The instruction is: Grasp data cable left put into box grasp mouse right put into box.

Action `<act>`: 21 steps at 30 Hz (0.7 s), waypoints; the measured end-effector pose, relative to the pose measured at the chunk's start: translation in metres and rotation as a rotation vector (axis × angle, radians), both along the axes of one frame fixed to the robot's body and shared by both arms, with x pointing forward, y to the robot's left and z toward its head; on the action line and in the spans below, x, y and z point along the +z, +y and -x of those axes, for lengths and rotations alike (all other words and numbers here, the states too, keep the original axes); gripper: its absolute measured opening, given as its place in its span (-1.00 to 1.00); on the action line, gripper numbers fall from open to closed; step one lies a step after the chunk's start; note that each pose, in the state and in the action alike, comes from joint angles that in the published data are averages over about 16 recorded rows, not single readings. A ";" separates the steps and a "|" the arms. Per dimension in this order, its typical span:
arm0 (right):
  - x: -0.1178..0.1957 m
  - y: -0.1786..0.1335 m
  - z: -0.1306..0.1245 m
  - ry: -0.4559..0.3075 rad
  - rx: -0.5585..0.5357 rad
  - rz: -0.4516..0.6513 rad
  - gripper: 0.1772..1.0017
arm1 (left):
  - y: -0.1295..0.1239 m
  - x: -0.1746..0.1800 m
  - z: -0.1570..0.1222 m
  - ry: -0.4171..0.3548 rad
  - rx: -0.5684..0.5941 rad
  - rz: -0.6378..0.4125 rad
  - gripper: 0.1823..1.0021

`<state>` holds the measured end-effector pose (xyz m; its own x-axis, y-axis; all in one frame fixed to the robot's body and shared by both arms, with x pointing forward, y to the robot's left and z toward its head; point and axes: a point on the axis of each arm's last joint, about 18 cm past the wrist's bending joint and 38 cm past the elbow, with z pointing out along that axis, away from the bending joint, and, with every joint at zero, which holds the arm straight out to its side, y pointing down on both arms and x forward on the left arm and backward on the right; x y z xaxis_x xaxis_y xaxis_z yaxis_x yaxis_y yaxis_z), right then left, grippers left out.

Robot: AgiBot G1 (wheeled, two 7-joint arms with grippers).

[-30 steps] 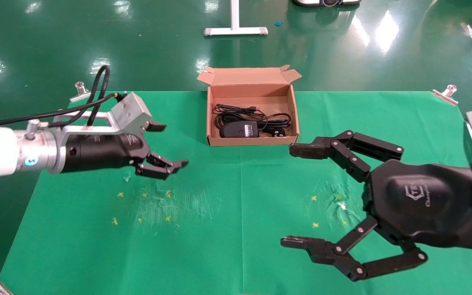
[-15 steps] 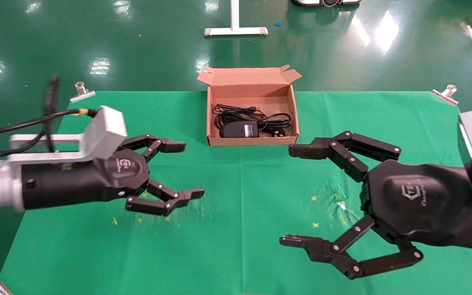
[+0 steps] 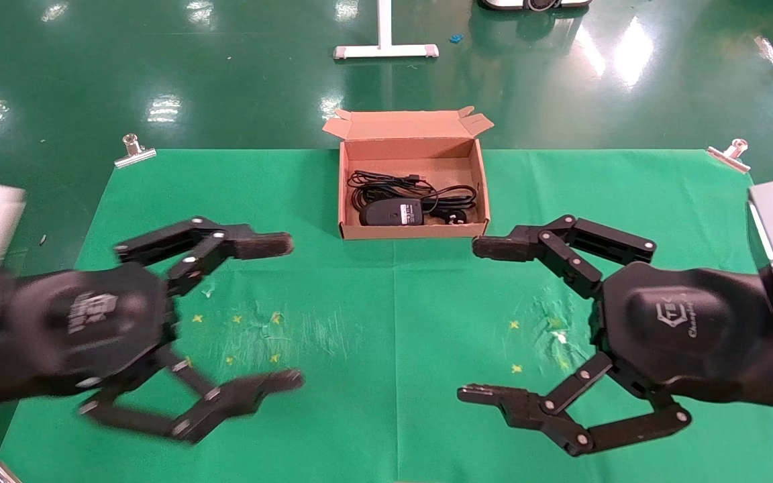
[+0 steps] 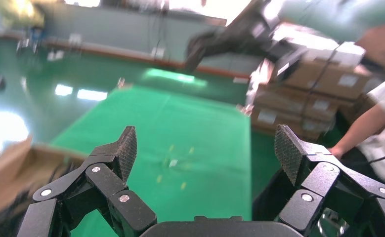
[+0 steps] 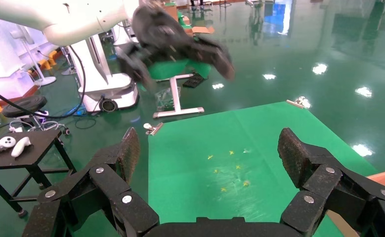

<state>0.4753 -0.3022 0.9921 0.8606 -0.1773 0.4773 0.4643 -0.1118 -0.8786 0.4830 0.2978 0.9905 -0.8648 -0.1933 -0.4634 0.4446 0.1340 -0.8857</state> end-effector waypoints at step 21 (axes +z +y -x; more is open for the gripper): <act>0.000 0.000 0.000 0.000 0.000 0.000 1.00 | 0.003 0.003 0.012 -0.024 -0.038 0.021 1.00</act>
<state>0.4754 -0.3022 0.9921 0.8606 -0.1777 0.4773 0.4642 -0.1117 -0.8786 0.4711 0.3010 0.9931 -0.8603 -0.1701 -0.4806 0.4705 0.0979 -0.8770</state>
